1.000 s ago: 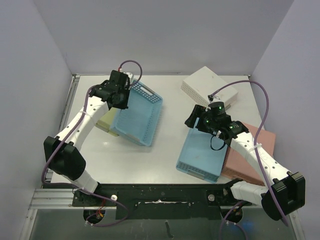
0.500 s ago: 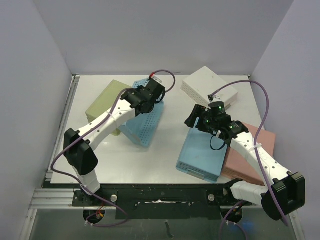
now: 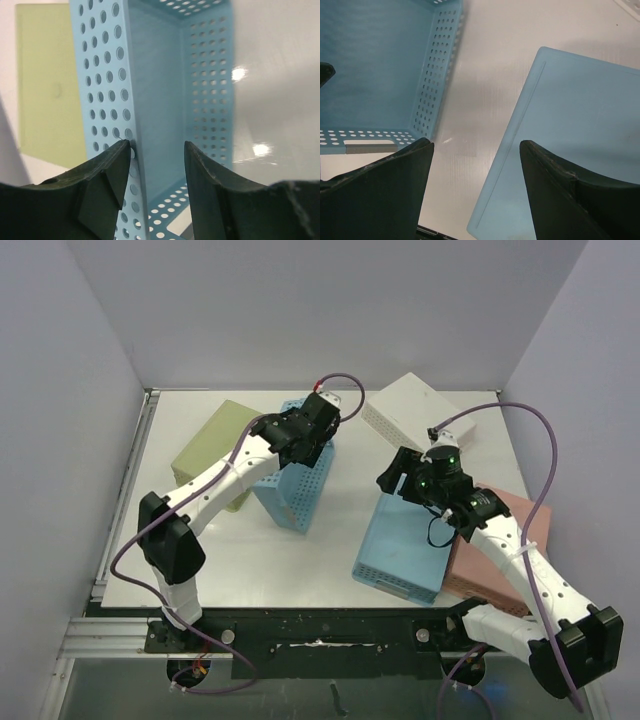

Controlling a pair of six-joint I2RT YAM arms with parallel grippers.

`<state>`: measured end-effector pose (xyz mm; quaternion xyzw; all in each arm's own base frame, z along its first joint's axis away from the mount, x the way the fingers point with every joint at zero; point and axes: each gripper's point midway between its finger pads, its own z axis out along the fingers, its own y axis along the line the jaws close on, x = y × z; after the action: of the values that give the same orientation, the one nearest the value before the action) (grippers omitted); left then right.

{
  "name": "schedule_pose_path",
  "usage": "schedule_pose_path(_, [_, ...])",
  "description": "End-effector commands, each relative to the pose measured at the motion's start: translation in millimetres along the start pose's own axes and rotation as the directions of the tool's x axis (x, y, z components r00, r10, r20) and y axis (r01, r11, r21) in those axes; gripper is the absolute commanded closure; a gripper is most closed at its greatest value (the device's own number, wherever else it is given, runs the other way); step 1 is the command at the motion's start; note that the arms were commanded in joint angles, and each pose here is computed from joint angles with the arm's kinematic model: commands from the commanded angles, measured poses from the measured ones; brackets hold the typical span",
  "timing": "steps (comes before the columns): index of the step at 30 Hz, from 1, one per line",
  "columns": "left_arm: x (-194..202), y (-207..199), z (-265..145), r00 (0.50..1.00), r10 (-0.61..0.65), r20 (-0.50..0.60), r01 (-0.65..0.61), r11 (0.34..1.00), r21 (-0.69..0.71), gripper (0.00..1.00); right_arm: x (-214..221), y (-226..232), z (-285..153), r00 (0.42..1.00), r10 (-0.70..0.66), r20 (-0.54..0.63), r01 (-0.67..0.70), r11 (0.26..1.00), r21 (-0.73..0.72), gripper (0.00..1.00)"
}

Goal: Turn the large container upside down

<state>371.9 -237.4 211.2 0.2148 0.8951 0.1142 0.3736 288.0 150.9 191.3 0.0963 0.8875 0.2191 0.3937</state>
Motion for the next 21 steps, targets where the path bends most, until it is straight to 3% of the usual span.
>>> schedule_pose_path(1, [-35.2,-50.0,-25.9,0.979,-0.186,0.083,0.151,0.937,0.316,0.54,-21.2,8.6,-12.5,0.997,0.013,0.082,-0.012,1.0,-0.014,0.28])
schedule_pose_path(7, [-59.3,-69.9,-49.3,0.955,-0.275,0.114,0.188,0.853,0.486,0.55,-21.1,5.4,-18.4,0.994,0.02,0.104,-0.019,1.0,-0.014,0.28])
schedule_pose_path(21, [-80.6,-53.1,-70.6,0.914,-0.392,0.109,0.245,0.744,0.621,0.55,-40.8,38.7,-19.2,0.992,0.017,0.124,-0.002,0.993,-0.118,0.28])
